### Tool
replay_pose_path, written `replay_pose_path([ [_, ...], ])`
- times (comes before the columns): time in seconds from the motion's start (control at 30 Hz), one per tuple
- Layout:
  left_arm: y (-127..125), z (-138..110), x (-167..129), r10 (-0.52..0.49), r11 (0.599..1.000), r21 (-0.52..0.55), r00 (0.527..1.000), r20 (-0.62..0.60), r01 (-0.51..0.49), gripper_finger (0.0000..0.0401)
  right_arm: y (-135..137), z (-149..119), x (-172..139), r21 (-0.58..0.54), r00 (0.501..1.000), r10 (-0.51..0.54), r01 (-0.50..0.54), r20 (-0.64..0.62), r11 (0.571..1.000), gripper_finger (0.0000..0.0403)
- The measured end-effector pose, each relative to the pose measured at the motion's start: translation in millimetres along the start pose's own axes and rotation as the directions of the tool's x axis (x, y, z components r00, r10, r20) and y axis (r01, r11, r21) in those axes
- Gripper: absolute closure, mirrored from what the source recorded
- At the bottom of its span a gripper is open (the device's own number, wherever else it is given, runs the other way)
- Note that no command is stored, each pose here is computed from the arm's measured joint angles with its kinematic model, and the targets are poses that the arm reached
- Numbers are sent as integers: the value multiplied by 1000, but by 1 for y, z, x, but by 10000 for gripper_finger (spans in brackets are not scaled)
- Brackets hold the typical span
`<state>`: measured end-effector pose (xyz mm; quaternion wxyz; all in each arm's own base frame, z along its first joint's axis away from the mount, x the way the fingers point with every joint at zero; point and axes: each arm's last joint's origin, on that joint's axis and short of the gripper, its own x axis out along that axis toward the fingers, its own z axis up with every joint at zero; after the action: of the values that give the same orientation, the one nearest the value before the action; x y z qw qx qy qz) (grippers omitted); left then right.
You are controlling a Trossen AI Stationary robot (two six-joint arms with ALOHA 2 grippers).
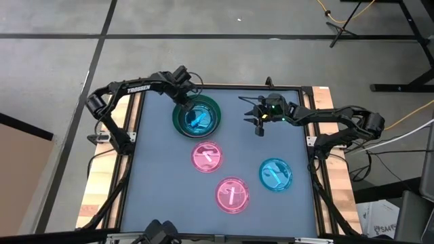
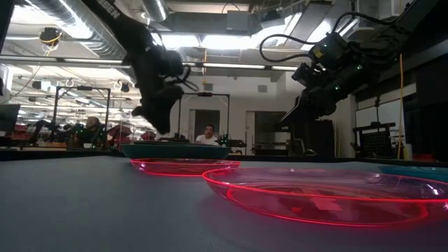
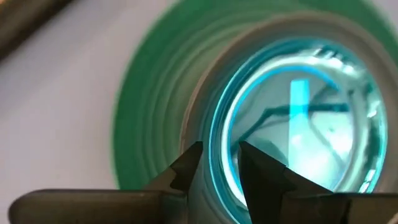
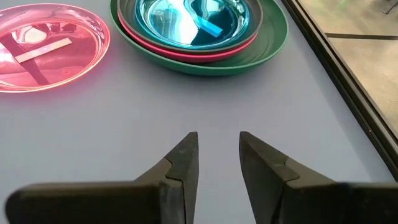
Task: Stack plastic plates
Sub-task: Stack the blue plate on the other blue plate
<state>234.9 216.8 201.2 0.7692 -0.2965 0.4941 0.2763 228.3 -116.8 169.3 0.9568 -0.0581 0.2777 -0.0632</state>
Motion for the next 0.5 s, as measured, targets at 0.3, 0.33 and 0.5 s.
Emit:
replay_pose_path([
  [0.3,-17,-4,-53,-29,998,55,985,172,20,309,0,0,0,0,1000,0,0,0,1000,297],
  [0.33,-21,-5,-59,-39,997,69,981,190,26,309,0,0,0,0,1000,0,0,0,1000,297],
  [0.5,-47,-16,-83,-103,985,159,962,251,64,309,0,-1,0,2,1000,2,-2,-6,1000,297],
])
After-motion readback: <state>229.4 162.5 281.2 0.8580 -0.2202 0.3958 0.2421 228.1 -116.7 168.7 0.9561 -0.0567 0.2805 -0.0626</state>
